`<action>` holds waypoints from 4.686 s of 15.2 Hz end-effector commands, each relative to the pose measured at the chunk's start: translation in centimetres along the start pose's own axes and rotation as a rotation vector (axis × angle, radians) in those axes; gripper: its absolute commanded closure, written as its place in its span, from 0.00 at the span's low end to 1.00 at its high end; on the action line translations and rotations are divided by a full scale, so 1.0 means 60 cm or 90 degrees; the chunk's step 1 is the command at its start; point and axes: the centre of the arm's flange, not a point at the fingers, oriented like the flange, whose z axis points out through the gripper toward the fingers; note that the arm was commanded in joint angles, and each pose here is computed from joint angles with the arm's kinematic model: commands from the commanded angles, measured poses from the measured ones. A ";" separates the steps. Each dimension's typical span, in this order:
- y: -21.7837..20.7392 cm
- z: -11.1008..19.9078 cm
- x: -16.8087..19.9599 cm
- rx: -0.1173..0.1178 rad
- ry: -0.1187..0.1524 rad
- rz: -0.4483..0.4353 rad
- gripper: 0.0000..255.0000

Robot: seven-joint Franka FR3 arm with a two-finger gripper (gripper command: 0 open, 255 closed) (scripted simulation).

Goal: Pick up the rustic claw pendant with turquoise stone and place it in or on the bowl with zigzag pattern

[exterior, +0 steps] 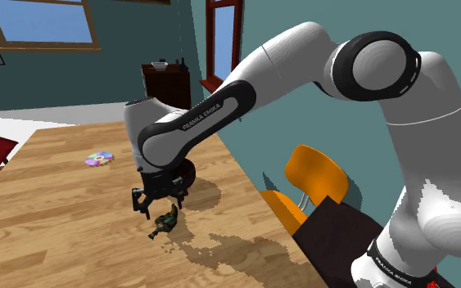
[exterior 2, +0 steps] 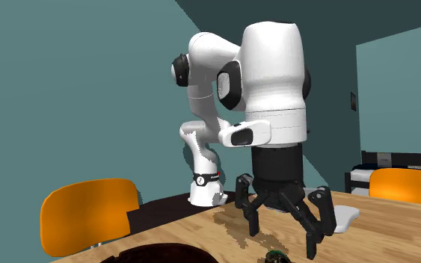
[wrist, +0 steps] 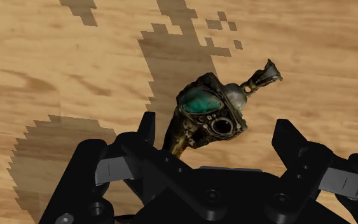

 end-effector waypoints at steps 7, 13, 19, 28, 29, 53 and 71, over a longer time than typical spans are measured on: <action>-0.006 0.059 0.001 0.000 0.000 0.002 0.00; -0.006 0.059 0.001 0.000 0.000 0.002 0.00; -0.006 0.060 0.002 0.000 0.000 0.002 1.00; -0.005 0.015 -0.005 0.000 0.000 0.002 1.00; -0.004 0.007 -0.006 0.000 0.000 0.002 1.00; 0.011 -0.192 -0.015 0.000 0.000 0.002 1.00; 0.111 -0.211 0.269 0.000 0.000 0.002 1.00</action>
